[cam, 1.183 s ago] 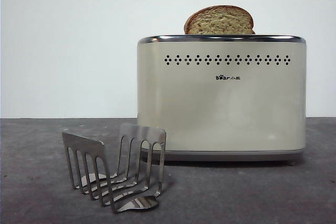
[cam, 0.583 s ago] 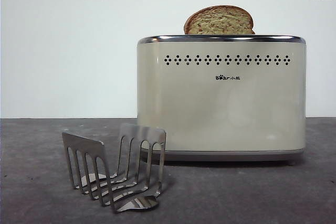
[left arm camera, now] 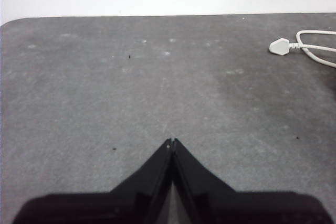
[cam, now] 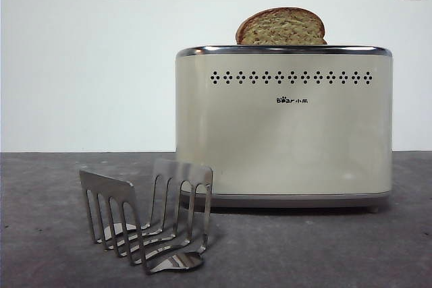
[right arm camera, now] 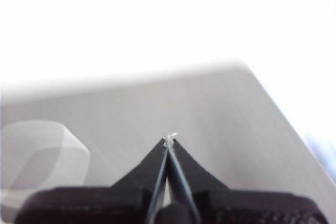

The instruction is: Pick up a slice of bread from the rack,put the bread on the toaster,press the button

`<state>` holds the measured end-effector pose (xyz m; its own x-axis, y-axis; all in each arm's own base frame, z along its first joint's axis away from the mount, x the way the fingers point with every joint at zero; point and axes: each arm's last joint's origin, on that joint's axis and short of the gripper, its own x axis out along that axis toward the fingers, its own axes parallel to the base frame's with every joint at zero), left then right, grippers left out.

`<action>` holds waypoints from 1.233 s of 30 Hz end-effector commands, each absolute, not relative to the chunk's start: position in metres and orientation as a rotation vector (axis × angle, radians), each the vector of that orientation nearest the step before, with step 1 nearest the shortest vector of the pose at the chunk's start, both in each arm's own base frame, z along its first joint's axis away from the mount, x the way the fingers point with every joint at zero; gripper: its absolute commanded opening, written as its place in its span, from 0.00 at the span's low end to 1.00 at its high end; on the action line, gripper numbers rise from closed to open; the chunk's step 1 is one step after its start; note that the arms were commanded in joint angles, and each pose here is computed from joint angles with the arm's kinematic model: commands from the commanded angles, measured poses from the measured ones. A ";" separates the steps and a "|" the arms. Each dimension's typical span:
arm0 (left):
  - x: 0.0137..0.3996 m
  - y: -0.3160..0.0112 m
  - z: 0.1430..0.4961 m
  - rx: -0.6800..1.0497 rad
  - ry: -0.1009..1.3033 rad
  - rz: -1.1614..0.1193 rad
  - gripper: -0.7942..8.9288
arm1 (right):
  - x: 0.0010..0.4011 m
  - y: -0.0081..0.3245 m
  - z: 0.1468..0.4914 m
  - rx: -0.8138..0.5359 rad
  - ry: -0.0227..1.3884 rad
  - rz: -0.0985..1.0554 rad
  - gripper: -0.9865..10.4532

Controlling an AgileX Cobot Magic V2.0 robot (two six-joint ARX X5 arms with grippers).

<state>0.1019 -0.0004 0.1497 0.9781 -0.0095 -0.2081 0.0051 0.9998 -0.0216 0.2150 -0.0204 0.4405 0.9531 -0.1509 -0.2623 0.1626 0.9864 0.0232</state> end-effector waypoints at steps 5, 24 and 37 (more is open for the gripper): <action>0.104 0.000 0.144 -0.031 0.254 -0.002 0.08 | 0.147 -0.017 0.310 0.041 -0.098 -0.204 0.09; 0.107 0.000 0.136 -0.031 0.341 -0.001 0.08 | 0.096 -0.013 0.148 -0.025 0.209 -0.226 0.09; 0.108 0.000 0.133 -0.031 0.380 0.000 0.08 | 0.095 -0.013 0.151 -0.032 0.180 -0.226 0.09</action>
